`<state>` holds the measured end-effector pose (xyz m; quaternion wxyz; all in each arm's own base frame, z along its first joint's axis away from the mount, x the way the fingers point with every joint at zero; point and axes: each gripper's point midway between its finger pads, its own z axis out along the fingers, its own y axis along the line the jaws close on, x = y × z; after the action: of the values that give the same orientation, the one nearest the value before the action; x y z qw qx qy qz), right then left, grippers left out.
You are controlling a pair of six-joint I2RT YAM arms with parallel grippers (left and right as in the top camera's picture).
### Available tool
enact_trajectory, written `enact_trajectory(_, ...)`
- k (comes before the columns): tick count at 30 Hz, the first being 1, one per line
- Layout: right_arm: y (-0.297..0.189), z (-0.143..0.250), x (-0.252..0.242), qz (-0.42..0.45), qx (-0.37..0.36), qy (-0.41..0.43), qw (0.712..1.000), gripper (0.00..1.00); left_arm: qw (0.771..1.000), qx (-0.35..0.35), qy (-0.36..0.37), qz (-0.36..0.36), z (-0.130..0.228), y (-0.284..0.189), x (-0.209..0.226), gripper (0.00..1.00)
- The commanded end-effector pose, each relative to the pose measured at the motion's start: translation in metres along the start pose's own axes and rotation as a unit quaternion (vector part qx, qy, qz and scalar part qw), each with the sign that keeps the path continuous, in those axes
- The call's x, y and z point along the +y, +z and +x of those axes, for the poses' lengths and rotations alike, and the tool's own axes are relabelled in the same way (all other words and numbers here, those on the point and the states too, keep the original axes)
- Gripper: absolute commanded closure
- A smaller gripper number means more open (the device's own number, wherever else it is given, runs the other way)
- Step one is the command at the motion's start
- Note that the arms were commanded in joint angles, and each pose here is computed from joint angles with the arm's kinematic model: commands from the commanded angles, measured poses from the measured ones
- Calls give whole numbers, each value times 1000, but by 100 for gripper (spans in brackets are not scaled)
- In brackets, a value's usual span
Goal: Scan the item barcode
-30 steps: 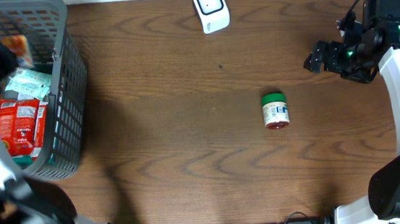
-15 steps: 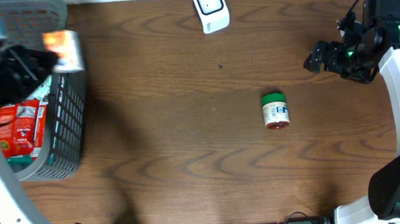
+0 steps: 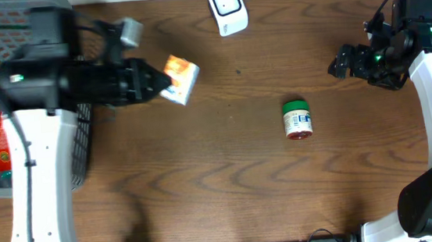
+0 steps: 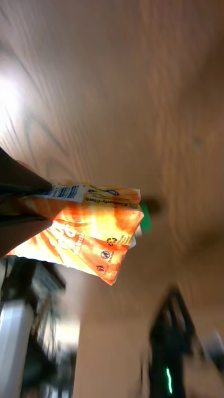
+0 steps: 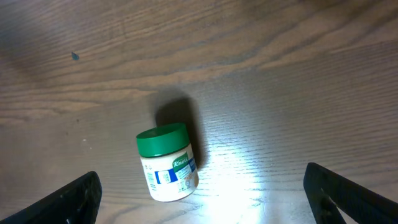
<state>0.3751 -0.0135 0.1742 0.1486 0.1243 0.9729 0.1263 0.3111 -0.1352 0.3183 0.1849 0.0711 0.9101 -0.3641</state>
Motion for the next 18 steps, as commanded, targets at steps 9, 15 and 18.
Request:
enact_trajectory(9, -4, 0, -2, -3, -5, 3, 1000, 1, 915, -99, -27, -390, 12, 90, 69, 93)
enact_trajectory(15, -4, -1, -2, -3, -5, 3, 1000, 1, 926, -108, 30, -360, 33, 171, 51, 93)
enact_trajectory(18, -4, -1, -2, -3, -5, 3, 1000, 1, 912, -113, 82, -385, 37, 199, 48, 93)
